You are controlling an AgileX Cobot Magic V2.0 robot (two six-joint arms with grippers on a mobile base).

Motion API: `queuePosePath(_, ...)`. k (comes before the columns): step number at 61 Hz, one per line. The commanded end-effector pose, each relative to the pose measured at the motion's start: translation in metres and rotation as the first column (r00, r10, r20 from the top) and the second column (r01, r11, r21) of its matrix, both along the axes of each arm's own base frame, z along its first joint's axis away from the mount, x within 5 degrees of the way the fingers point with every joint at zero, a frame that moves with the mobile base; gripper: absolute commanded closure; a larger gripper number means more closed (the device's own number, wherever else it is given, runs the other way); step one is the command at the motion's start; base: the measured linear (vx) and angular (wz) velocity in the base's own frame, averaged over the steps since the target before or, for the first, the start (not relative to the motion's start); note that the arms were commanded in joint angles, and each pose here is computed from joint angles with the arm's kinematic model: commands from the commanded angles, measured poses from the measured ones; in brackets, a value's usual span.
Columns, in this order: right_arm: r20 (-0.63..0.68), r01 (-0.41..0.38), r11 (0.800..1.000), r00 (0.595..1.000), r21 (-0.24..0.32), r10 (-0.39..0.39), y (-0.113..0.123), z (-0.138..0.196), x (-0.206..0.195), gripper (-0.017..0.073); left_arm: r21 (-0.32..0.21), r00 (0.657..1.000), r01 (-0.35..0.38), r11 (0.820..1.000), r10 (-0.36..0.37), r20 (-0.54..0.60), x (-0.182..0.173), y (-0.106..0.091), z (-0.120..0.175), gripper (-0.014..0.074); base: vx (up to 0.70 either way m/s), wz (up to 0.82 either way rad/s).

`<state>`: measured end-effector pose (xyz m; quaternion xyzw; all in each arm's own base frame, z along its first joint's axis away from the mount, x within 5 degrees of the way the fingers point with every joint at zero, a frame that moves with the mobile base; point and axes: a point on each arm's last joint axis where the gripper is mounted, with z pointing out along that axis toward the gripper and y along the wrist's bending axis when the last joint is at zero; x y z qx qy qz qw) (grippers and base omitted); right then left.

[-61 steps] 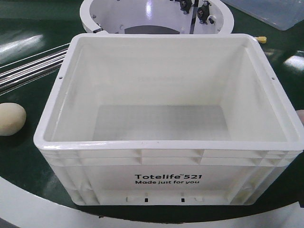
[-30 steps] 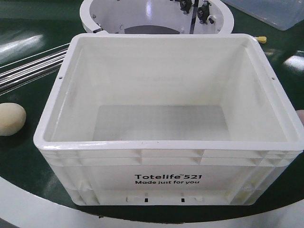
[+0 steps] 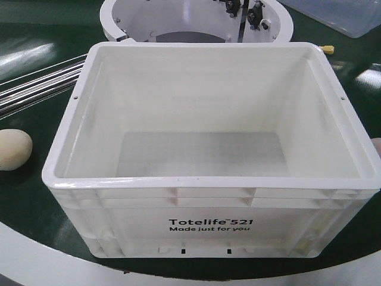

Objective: Place moving items into box and shelve

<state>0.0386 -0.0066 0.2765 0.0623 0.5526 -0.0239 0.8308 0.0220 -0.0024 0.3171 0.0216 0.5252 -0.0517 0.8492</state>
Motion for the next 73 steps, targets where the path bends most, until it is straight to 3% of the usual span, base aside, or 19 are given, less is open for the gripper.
queuePosePath(1, 0.087, 0.075, 0.982, 0.994, -0.170, -0.061, 0.003, 0.048, -0.017, 0.0565, 0.051, 0.997, -0.038, 0.998, 0.034, 0.072, -0.008, 0.001, 0.039, 0.0597, 0.00, 0.00)
queuePosePath(5, 0.082, 0.130, 0.947, 0.991, -0.294, -0.110, 0.004, 0.078, -0.018, 0.0565, 0.086, 0.995, -0.060, 0.994, 0.053, 0.080, -0.004, 0.001, 0.064, 0.0597, 0.00, 0.00)
queuePosePath(10, 0.119, 0.182, 0.909, 0.982, -0.374, -0.147, 0.004, 0.114, -0.015, 0.0565, 0.111, 0.994, -0.076, 0.991, 0.066, 0.090, 0.006, 0.000, 0.096, 0.0597, 0.00, 0.00)
queuePosePath(19, 0.056, 0.160, 0.910, 0.987, -0.383, -0.150, -0.001, 0.144, 0.019, 0.0565, 0.165, 0.996, -0.092, 0.982, 0.087, 0.037, 0.042, -0.004, 0.125, 0.0597, 0.00, 0.00)
queuePosePath(29, -0.064, 0.114, 0.916, 0.987, -0.384, -0.149, -0.007, 0.139, 0.070, 0.0565, 0.195, 0.991, -0.069, 0.978, 0.090, -0.097, 0.094, -0.009, 0.116, 0.0597, 0.00, 0.00)
queuePosePath(38, -0.200, 0.054, 0.945, 0.972, -0.324, -0.124, -0.011, 0.121, 0.107, 0.0565, 0.203, 0.973, -0.044, 0.978, 0.088, -0.213, 0.129, -0.012, 0.101, 0.0594, 0.00, 0.00)
queuePosePath(46, -0.332, 0.008, 0.985, 0.941, -0.171, -0.065, -0.015, 0.101, 0.135, 0.0563, 0.115, 0.928, -0.005, 0.993, 0.047, -0.369, 0.154, -0.015, 0.081, 0.0562, 0.00, 0.00)
queuePosePath(51, -0.393, -0.003, 0.990, 0.918, -0.138, -0.052, -0.017, 0.091, 0.147, 0.0551, 0.087, 0.891, 0.007, 0.996, 0.033, -0.453, 0.164, -0.016, 0.070, 0.0508, 0.00, 0.00)
queuePosePath(55, -0.420, -0.007, 0.991, 0.906, -0.134, -0.050, -0.017, 0.086, 0.153, 0.0522, 0.068, 0.880, 0.009, 0.998, 0.024, -0.474, 0.166, -0.016, 0.067, 0.0442, 0.00, 0.00)
queuePosePath(64, -0.464, -0.016, 0.992, 0.885, -0.129, -0.046, -0.018, 0.079, 0.158, 0.0384, 0.074, 0.867, 0.012, 0.997, 0.027, -0.497, 0.166, -0.016, 0.064, 0.0231, 0.00, 0.00)
queuePosePath(73, -0.485, -0.021, 0.992, 0.873, -0.124, -0.042, -0.018, 0.077, 0.158, 0.0151, 0.052, 0.866, 0.011, 0.999, 0.016, -0.499, 0.166, -0.016, 0.064, 0.0130, 0.00, 0.00)
